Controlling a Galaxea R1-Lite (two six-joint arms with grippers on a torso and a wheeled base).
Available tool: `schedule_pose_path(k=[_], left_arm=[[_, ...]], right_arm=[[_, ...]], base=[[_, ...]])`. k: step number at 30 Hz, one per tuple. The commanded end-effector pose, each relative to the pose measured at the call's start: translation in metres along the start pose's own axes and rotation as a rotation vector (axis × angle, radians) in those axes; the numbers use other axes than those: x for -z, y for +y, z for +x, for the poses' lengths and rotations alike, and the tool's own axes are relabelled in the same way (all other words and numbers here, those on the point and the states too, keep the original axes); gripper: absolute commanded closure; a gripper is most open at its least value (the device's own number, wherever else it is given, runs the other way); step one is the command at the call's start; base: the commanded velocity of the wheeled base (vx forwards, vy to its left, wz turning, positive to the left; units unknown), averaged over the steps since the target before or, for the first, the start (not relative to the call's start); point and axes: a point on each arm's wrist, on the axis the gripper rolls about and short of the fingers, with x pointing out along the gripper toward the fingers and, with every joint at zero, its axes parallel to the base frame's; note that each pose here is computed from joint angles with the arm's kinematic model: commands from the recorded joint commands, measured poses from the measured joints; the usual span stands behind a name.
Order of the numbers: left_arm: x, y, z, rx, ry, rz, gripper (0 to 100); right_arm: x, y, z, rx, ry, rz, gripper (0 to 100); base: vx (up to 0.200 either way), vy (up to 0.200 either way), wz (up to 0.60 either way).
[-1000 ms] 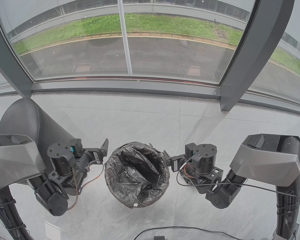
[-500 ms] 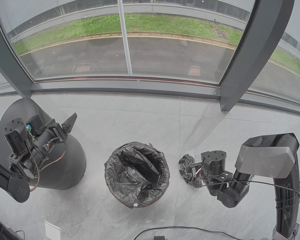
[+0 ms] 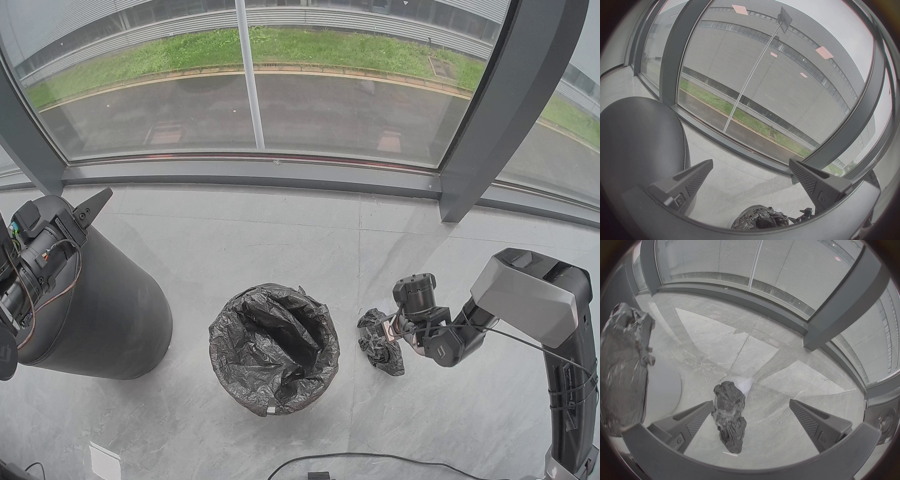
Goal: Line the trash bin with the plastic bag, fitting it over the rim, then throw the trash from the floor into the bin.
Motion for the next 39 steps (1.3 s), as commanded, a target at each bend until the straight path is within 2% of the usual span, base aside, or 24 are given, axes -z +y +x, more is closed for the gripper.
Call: schedule_pose_path(k=[1, 7, 8, 15, 24, 28, 32, 33, 34, 36, 39], left_arm=[[-0.009, 0.0, -0.004, 0.007, -0.014, -0.014, 0], [-0.007, 0.002, -0.002, 0.001, -0.007, -0.016, 0], [-0.006, 0.003, -0.002, -0.001, -0.003, -0.017, 0], [-0.005, 0.003, -0.001, -0.002, 0.002, -0.017, 0], [-0.002, 0.005, 0.001, -0.007, 0.014, -0.019, 0], [-0.001, 0.006, 0.002, -0.008, 0.017, -0.02, 0], [-0.001, 0.006, 0.002, -0.009, 0.018, -0.02, 0], [-0.001, 0.006, 0.002, -0.009, 0.02, -0.02, 0], [-0.001, 0.006, 0.002, -0.009, 0.02, -0.02, 0], [0.0, 0.007, 0.003, -0.011, 0.023, -0.022, 0], [0.001, 0.007, 0.003, -0.014, 0.025, -0.022, 0]], right_arm=[[-0.041, -0.002, 0.02, -0.024, 0.001, 0.002, 0], [-0.057, 0.016, 0.034, -0.049, 0.041, -0.032, 0], [-0.059, 0.025, 0.037, -0.061, 0.05, -0.04, 0], [-0.045, 0.058, 0.045, -0.113, 0.068, -0.034, 0], [-0.04, 0.051, 0.054, -0.106, 0.086, -0.021, 0], [-0.046, 0.049, 0.055, -0.119, 0.091, -0.012, 0], [-0.061, 0.048, 0.053, -0.178, 0.133, 0.043, 0], [-0.071, 0.047, 0.051, -0.223, 0.167, 0.073, 0], [-0.074, 0.047, 0.052, -0.233, 0.183, 0.083, 0], [-0.046, 0.054, 0.061, -0.235, 0.325, 0.058, 0], [-0.019, 0.058, 0.069, -0.227, 0.44, 0.03, 0]], base=[[0.0, 0.0, 0.0], [0.0, 0.0, 0.0], [0.0, 0.0, 0.0], [0.0, 0.0, 0.0], [0.0, 0.0, 0.0], [0.0, 0.0, 0.0], [0.0, 0.0, 0.0], [0.0, 0.0, 0.0], [0.0, 0.0, 0.0], [0.0, 0.0, 0.0], [0.0, 0.0, 0.0]])
